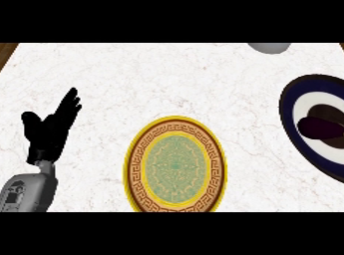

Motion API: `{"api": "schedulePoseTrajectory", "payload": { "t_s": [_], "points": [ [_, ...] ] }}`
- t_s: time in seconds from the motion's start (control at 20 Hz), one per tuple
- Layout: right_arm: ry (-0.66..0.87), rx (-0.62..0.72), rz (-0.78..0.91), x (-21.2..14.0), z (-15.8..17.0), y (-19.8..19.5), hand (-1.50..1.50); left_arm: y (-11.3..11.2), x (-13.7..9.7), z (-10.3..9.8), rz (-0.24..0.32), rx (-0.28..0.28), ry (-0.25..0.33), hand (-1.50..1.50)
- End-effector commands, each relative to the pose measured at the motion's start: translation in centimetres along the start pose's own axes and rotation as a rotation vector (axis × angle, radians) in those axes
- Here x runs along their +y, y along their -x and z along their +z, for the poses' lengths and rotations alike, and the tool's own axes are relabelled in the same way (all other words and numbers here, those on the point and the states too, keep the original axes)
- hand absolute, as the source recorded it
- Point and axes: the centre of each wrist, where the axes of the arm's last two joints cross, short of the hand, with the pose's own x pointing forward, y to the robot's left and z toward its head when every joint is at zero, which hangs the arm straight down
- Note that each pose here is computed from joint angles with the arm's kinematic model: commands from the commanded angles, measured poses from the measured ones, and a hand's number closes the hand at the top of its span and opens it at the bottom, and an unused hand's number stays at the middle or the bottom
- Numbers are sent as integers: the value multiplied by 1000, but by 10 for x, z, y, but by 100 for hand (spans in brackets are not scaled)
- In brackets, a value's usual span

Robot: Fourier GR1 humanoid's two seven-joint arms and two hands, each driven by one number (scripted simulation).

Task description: Pick the eggplant from the plate and place it in the plate

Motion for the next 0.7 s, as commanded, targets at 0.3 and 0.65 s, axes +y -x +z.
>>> {"api": "schedulePoseTrajectory", "payload": {
  "t_s": [0.3,0.65],
  "points": [
    [100,-258,-393,-42,-9,-20,-150,9,11,5,-5,-1,-18,0],
    [-46,-59,-667,-54,19,2,-150,11,-11,7,18,26,-12,0]
  ]
}}
